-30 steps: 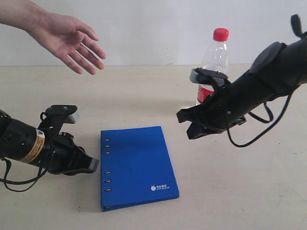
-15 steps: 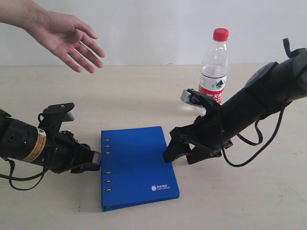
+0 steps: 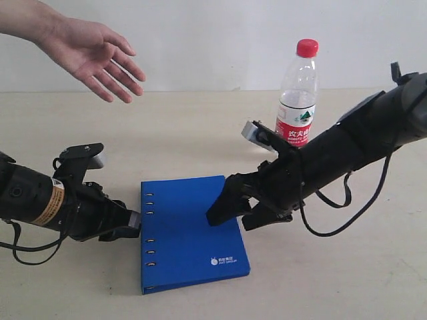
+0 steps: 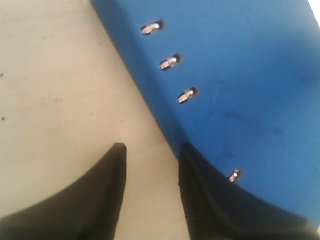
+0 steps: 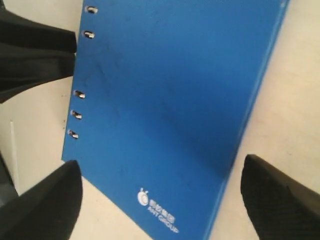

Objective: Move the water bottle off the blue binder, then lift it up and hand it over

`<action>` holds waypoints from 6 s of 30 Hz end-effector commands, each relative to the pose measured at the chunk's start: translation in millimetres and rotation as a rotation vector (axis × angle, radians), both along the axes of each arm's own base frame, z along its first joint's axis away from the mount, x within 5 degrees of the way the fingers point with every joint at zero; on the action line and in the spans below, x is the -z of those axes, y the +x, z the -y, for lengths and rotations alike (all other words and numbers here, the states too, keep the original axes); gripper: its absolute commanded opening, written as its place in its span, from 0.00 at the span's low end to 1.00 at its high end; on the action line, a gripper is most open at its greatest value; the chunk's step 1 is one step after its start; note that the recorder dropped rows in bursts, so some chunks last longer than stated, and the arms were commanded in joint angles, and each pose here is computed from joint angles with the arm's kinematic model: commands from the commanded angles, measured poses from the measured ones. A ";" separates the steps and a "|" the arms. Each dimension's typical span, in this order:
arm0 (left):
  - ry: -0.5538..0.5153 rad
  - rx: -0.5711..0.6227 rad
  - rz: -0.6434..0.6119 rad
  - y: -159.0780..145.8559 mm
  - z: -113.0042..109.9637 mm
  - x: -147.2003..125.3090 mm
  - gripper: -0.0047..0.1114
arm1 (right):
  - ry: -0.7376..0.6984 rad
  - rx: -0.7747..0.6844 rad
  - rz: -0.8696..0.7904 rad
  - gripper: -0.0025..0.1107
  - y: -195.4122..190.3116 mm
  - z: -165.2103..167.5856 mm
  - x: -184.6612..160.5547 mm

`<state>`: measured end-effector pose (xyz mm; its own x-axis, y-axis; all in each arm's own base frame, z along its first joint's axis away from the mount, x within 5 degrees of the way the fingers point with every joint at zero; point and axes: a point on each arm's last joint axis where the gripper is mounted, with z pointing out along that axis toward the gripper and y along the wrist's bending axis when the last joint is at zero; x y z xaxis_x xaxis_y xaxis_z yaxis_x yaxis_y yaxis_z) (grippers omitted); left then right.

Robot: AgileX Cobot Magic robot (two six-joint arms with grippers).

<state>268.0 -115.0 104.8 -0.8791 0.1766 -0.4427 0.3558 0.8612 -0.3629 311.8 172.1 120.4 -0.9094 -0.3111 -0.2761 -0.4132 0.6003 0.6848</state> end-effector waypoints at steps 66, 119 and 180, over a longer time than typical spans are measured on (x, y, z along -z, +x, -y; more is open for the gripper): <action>0.019 -0.094 0.091 -5.6 -7.2 -13.6 0.34 | -0.006 -0.018 0.334 0.02 -20.6 -44.2 -79.7; -0.655 -0.414 0.007 -14.8 8.5 7.7 0.77 | 0.134 0.163 0.442 0.02 -20.2 -28.0 -139.7; -0.658 -0.364 0.236 -90.2 -58.3 -42.2 0.86 | 0.291 0.236 0.310 0.02 -15.6 -38.8 -135.1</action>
